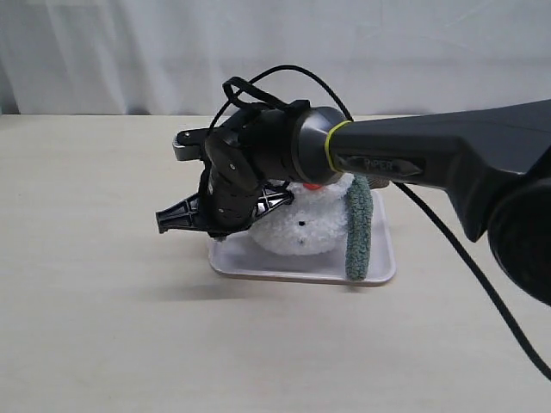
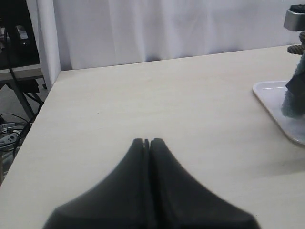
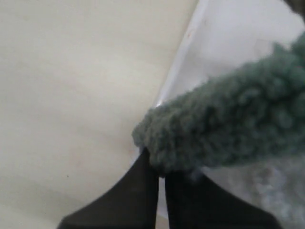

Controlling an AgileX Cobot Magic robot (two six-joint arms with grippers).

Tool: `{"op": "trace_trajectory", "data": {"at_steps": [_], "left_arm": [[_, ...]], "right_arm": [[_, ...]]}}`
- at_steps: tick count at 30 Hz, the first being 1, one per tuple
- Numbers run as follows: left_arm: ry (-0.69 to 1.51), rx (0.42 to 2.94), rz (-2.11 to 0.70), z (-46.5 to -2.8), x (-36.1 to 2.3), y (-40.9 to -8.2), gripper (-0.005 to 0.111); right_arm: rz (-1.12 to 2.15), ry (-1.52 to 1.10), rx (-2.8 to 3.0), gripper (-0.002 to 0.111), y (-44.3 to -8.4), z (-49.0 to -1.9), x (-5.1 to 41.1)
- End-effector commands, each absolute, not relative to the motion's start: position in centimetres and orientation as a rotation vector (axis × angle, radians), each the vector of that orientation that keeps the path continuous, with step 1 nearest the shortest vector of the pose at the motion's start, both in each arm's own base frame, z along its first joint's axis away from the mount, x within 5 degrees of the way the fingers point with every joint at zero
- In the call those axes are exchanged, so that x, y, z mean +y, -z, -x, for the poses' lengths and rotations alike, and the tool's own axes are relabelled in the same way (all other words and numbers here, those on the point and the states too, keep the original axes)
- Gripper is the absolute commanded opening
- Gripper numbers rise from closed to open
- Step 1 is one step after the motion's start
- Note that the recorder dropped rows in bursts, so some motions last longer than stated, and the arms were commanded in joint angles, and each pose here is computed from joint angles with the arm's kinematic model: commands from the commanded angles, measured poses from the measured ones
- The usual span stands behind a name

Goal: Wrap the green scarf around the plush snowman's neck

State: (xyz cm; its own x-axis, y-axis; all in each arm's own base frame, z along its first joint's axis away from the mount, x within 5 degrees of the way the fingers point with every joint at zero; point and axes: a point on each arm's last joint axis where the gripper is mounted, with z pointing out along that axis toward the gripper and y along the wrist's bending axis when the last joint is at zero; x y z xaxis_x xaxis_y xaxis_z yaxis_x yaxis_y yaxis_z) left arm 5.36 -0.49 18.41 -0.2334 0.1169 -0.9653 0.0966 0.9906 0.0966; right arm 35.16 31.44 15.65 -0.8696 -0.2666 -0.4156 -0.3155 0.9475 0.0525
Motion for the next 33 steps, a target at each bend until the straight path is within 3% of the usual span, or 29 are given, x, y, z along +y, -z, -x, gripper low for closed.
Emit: {"op": "trace_trajectory", "data": {"at_steps": [1, 10, 33], "left_arm": [[-0.022, 1.799, -0.15, -5.4, -0.5, -18.4, 0.0], [-0.022, 1.799, -0.15, -5.4, -0.5, -18.4, 0.0], [-0.02, 1.801, -0.149, -5.4, -0.5, -18.4, 0.0]], "right_arm": [[0.57, -0.044, 2.689, 0.004, -19.1, -34.0, 30.6], [0.747, 0.181, 2.732, 0.004, -25.2, -31.6, 27.4], [1.148, 0.317, 2.771, 0.004, -19.6, -30.7, 29.5]]}}
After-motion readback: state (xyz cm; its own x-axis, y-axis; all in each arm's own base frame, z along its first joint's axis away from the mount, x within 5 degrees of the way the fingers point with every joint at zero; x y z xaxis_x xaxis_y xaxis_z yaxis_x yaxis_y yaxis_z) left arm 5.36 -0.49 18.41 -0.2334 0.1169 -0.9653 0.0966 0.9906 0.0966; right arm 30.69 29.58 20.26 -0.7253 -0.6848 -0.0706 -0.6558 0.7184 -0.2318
